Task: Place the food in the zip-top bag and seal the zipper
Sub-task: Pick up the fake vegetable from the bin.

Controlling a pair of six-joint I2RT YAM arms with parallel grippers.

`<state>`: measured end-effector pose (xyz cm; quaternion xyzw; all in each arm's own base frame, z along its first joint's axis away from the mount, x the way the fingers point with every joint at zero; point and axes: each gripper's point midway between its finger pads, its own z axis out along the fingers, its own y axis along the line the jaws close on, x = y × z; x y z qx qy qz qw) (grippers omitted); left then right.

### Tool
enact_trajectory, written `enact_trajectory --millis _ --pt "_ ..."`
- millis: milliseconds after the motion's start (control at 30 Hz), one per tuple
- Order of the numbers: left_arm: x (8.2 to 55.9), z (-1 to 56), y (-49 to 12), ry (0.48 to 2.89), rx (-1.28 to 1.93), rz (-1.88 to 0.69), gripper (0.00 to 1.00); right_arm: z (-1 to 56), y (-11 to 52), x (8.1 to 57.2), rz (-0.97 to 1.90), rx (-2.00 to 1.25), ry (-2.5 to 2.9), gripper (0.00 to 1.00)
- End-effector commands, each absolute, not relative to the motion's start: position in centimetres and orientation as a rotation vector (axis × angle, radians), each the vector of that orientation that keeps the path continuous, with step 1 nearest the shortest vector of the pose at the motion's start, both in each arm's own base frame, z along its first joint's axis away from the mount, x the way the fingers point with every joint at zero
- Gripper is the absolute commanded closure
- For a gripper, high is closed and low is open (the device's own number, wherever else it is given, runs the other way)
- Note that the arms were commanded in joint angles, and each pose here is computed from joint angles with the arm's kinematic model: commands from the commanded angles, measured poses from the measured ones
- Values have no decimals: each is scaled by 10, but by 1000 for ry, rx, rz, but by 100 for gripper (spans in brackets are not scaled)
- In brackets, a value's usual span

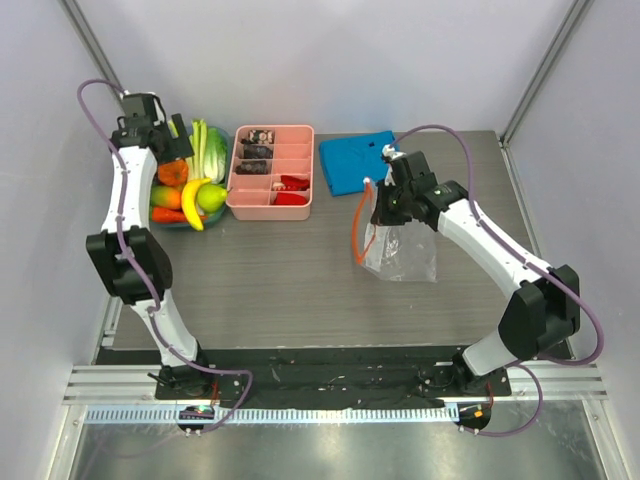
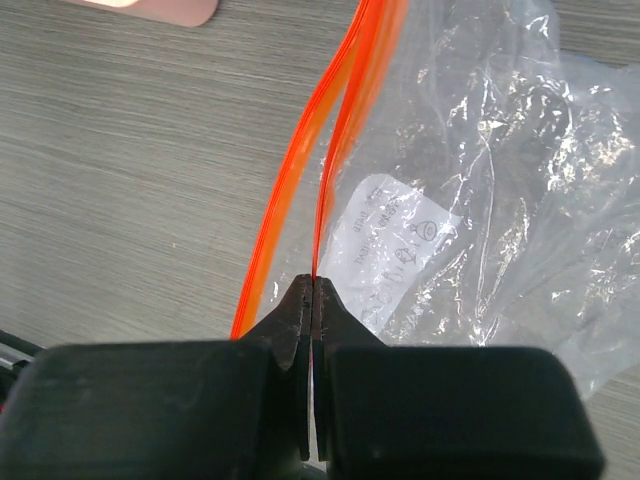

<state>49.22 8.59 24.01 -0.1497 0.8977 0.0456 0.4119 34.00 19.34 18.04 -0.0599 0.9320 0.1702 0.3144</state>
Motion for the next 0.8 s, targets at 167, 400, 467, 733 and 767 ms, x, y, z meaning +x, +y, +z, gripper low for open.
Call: enact_trajectory --millis 167,400,467,733,767 --pt "528 212 119 2229 -590 268 0 206 205 340 570 -159 2349 99" --pt "537 191 117 2249 -592 246 1 209 201 341 546 -176 2332 99" --pt "536 189 117 2255 -588 246 5 210 201 341 544 -177 2329 99" --pt "532 238 100 2171 -502 129 44 215 210 337 611 -198 2327 99" --pt "530 245 99 2156 -496 118 46 216 211 337 623 -191 2328 99"
